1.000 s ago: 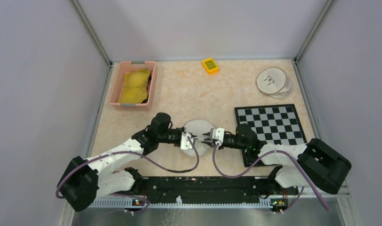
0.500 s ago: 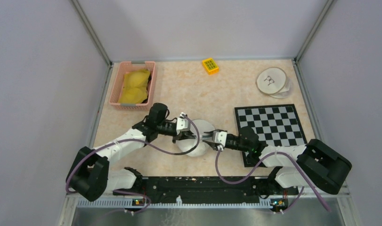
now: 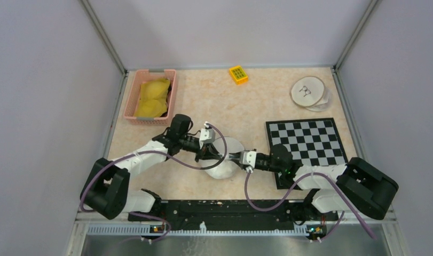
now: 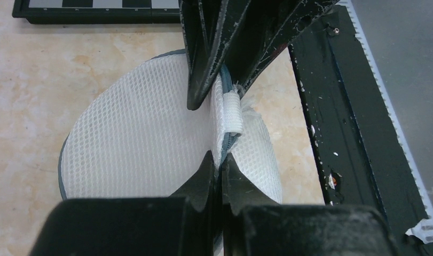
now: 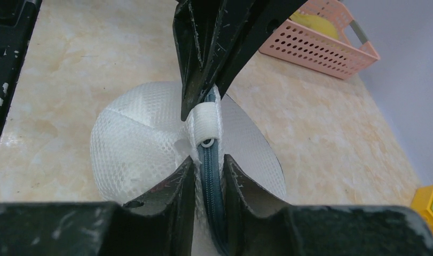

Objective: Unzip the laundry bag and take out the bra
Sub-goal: Unzip the laundry bag at the center of the board.

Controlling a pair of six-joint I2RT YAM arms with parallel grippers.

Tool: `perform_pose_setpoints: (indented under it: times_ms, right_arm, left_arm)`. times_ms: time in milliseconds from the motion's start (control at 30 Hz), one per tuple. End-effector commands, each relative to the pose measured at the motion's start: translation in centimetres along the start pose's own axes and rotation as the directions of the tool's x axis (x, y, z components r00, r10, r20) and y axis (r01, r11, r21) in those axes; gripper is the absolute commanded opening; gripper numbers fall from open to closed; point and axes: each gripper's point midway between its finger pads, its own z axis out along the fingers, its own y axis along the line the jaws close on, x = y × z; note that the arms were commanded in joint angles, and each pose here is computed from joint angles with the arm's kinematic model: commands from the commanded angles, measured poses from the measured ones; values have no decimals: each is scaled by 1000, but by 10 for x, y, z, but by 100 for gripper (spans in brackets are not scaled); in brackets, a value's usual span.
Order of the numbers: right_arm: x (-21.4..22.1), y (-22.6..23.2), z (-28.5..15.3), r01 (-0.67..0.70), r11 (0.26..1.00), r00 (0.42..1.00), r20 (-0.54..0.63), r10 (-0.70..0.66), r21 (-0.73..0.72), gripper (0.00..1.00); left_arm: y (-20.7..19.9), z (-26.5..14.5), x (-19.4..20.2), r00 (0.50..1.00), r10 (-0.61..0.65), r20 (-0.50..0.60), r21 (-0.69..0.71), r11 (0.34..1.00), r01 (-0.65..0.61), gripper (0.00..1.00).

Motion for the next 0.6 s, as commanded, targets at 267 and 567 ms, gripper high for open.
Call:
perform_pose_setpoints:
  times_ms: [267,567]
  right_arm:
    - [-21,-8,11,-23,1000,998,55,22,6,0]
    - [-21,-9,12,-121,992,992,48,120,24,0]
  left_arm:
    - [1,-12,-15,944,-325,59,24,946,324,44]
    - [7,-27,-30,908,-363,207,-124,911,393,62]
